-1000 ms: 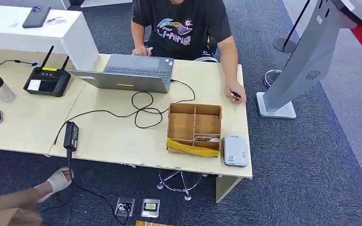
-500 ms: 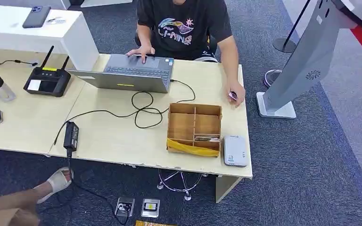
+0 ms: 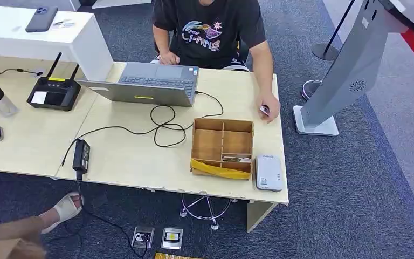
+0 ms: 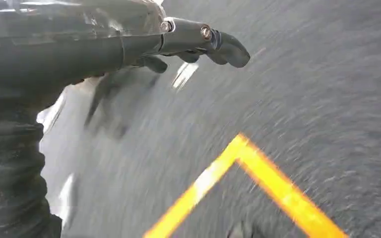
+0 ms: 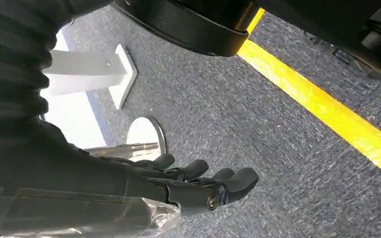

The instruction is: Pass the card to the sensor for recognition and then transmit it.

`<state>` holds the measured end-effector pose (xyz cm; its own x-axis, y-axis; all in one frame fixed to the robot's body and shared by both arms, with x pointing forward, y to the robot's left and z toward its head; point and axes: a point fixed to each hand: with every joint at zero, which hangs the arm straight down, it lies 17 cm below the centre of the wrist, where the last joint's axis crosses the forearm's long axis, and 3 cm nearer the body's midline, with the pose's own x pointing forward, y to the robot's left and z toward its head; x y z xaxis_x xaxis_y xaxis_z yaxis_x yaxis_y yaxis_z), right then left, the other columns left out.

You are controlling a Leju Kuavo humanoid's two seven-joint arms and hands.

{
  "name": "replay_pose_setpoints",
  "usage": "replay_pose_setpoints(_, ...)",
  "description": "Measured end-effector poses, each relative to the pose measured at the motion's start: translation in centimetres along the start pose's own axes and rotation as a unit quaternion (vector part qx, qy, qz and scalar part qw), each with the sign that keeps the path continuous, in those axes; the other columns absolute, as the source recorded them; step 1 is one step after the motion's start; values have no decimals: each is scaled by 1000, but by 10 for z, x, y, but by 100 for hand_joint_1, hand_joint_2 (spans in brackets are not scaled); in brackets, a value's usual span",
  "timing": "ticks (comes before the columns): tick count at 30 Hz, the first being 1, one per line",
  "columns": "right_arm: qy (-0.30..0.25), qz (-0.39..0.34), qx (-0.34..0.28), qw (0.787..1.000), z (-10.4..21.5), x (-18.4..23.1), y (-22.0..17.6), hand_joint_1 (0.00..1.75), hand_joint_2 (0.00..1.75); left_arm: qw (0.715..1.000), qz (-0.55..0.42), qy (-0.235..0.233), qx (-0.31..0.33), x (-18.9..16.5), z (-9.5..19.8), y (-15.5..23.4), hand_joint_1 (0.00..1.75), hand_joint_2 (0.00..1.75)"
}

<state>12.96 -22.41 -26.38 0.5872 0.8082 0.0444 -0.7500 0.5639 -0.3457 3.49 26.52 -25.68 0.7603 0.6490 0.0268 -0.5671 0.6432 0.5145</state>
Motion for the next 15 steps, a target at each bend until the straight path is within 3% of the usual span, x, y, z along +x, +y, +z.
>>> replay_pose_setpoints(2,-2,-6,2,1000,0,0,0,0,175,999,37,37,-10,-17,5,-8,0,175)
replay_pose_setpoints(4,-3,-8,0,1000,0,0,0,0,175,997,57,44,-22,-26,10,-17,0,175)
replay_pose_setpoints(15,0,-29,3,1000,0,0,1,0,175,992,58,18,-114,-18,26,-57,0,175)
